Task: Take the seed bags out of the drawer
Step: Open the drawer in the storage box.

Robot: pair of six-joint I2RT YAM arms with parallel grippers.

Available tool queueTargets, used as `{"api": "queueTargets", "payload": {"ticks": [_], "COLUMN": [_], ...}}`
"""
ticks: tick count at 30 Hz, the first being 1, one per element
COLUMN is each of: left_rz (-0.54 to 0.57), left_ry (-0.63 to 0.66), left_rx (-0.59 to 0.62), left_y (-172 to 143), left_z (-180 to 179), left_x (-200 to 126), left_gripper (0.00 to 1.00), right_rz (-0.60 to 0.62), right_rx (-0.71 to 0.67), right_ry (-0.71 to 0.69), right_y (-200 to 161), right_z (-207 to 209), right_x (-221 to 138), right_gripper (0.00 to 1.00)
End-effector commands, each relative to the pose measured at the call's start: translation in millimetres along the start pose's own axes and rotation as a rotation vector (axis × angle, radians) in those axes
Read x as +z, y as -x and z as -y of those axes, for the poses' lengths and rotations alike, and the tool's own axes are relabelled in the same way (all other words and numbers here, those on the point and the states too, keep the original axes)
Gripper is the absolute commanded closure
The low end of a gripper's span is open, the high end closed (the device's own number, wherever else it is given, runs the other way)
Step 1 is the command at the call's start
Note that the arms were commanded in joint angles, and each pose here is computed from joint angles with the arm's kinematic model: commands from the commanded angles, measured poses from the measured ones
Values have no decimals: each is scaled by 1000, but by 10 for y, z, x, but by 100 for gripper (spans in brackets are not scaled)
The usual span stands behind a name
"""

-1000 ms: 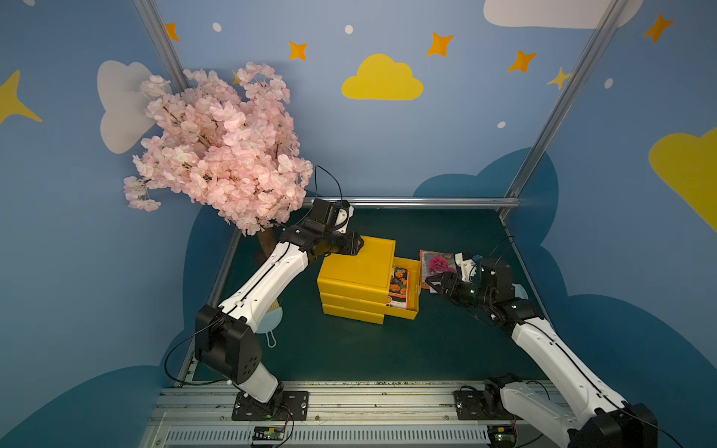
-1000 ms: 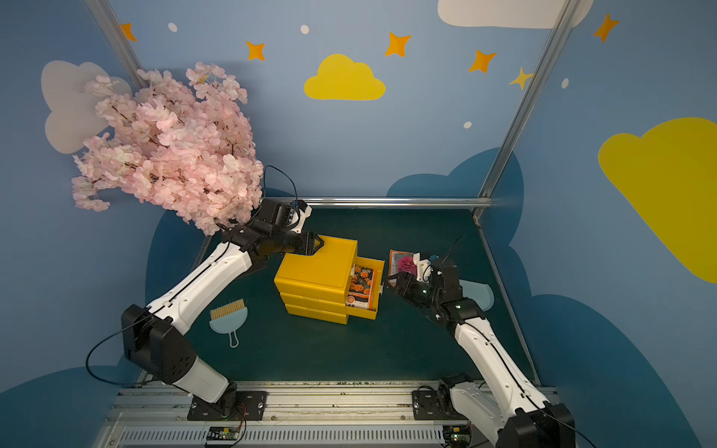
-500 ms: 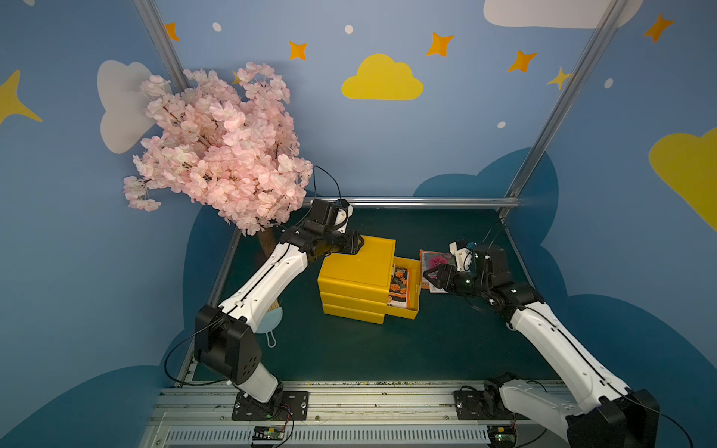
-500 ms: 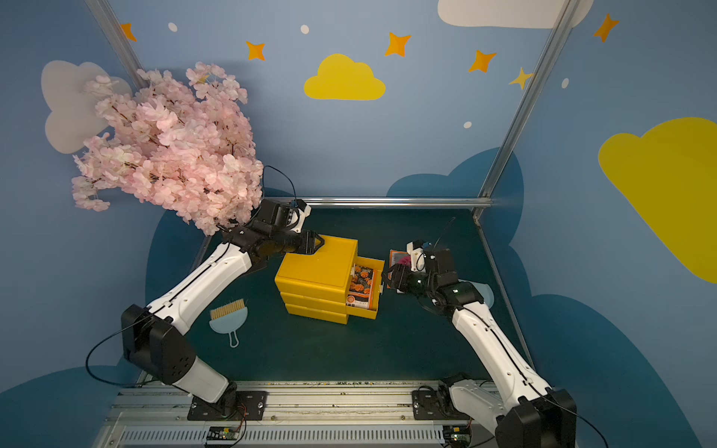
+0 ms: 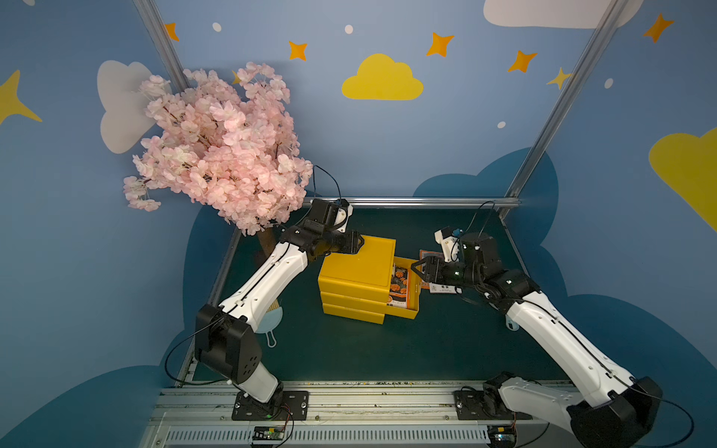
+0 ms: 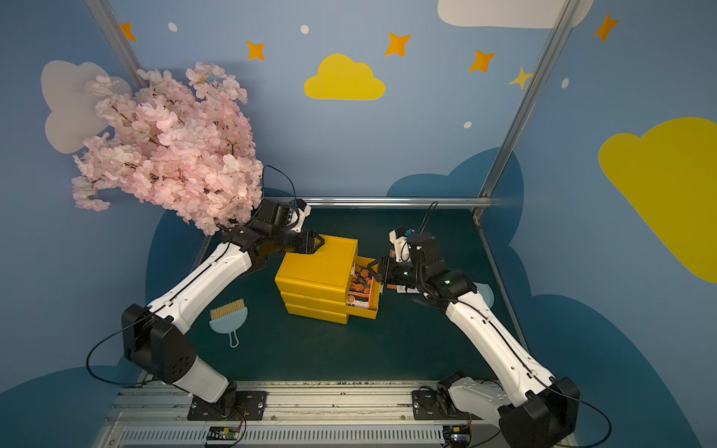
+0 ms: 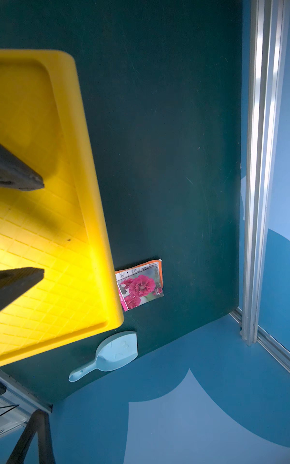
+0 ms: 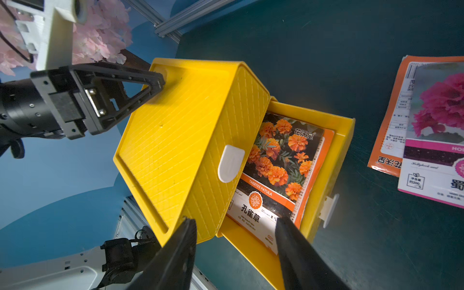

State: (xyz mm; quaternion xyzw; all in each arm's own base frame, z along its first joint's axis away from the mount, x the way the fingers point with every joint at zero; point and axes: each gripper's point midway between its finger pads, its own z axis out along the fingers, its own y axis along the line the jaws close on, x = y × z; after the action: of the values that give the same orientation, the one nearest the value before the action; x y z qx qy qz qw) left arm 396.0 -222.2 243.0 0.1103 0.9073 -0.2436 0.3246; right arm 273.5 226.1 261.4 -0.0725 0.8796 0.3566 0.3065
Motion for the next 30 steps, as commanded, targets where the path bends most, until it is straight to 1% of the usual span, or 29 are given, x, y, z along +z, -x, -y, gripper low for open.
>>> {"api": "queueTargets", "payload": {"ticks": [1,9,16,20,24,26,30], "left_rz": [-313,-311,-321,-316,-316,-319,-318], "left_ry": [102,104,101,101,102,101,99], "left_rx": [-87,-82,-81,-81,-85,-85,-88], "left_y": [-845,-840,-861,-849,-851,-858,-863], "left_z": [-338,-335,-340,-336,-343,-340,-340], "left_x": [279,259,287,277,293,300,302], "left_gripper": [45,45,45,45,45,45,45], "right_rz": [-18,-50,-81,-87,-69,-38,-18], "right_rx": [-34,-65,-51,-51,-47,-27,9], "right_ry": [-33,-43,-44,-38,-32,-21,-1], "right_y": [-27,-59,-117,-132,-119,-91,-62], "right_z": [-7,-67,-66,-62,-47,-36,-20], "right_x": [34,157,281,309,323,335,361], "right_gripper": [45,45,46,49,51,52,57]}}
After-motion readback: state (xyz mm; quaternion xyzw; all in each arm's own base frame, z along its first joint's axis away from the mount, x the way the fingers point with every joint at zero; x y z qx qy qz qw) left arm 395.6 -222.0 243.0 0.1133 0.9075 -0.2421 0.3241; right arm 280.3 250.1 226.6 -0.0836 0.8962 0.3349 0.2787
